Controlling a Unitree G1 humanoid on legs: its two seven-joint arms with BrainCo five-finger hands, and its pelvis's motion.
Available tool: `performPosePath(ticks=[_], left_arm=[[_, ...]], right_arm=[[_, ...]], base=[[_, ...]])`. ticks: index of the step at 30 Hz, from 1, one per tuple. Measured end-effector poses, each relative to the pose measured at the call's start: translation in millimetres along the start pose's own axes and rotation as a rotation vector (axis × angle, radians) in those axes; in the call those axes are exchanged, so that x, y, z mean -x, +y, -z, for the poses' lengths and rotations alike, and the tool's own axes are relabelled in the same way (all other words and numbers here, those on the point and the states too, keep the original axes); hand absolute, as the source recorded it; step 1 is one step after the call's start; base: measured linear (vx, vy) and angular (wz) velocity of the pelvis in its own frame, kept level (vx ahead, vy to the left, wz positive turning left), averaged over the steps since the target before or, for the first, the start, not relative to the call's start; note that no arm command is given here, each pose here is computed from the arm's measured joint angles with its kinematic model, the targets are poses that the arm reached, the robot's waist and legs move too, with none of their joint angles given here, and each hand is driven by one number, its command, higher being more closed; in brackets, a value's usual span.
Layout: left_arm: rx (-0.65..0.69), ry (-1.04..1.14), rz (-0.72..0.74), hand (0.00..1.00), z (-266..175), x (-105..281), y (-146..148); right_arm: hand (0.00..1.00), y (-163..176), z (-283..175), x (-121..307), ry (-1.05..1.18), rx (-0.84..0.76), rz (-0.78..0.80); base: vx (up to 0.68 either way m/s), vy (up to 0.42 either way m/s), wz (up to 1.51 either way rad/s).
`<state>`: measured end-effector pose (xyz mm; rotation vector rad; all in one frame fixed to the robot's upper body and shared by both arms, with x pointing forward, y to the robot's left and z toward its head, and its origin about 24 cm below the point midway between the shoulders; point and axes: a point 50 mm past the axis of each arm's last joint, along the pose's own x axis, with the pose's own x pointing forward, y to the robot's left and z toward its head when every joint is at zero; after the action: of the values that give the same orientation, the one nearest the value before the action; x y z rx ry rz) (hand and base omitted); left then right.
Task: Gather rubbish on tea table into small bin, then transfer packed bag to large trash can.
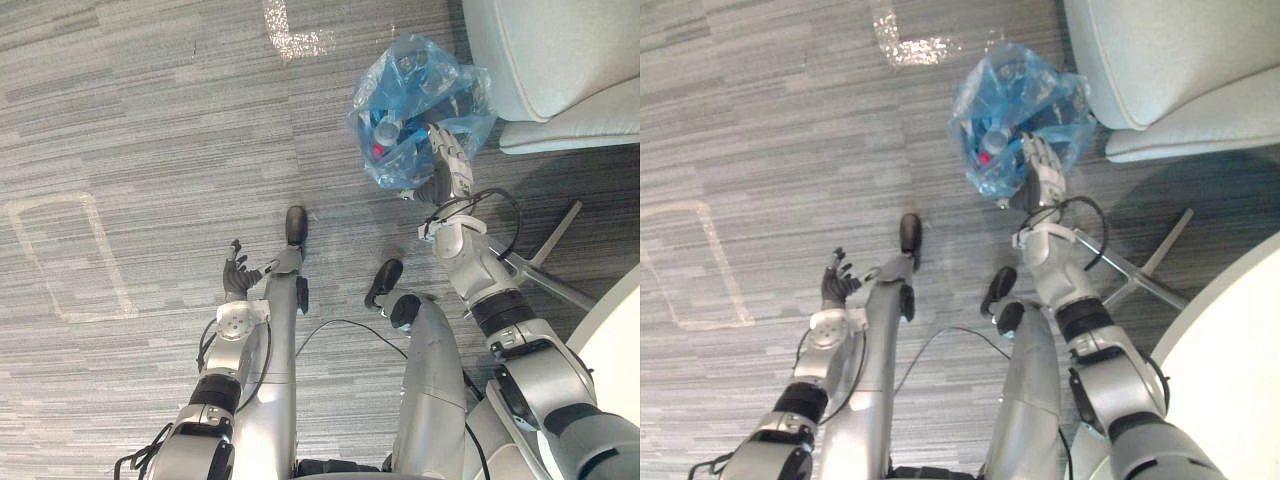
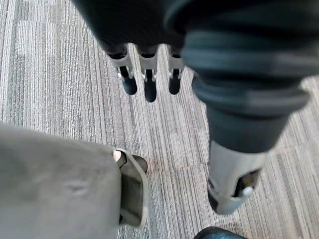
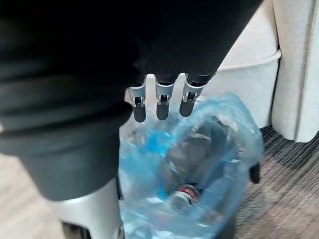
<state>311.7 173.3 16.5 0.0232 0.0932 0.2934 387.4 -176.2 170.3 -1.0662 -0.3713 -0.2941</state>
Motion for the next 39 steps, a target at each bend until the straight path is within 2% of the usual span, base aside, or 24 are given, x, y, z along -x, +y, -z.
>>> performPosePath(ticks=[10, 11, 28, 39], left_arm=[[0.033, -0.061, 0.029, 0.0, -15, -3, -9], [0.036, -0.072, 0.03, 0.0, -18, -3, -9], [0.058, -0.067, 0.031, 0.0, -18, -3, -11], [0.026, 0.024, 0.018, 0.0, -2, -3, -8]], right_arm=[[0.0, -1, 10, -11, 0.074, 0.078, -0.024], [1.0, 2, 13, -10, 0.086, 0.098, -0.04], [1.0, 13, 13, -6, 0.097, 0.089, -0.072], [1.0, 29, -5, 9, 0.056, -0.024, -0.084]], base=[[-0.02, 0.011, 0.11], [-0.05, 0.015, 0.04], [-0.05, 0.018, 0.01], [-0.06, 0.011, 0.0]])
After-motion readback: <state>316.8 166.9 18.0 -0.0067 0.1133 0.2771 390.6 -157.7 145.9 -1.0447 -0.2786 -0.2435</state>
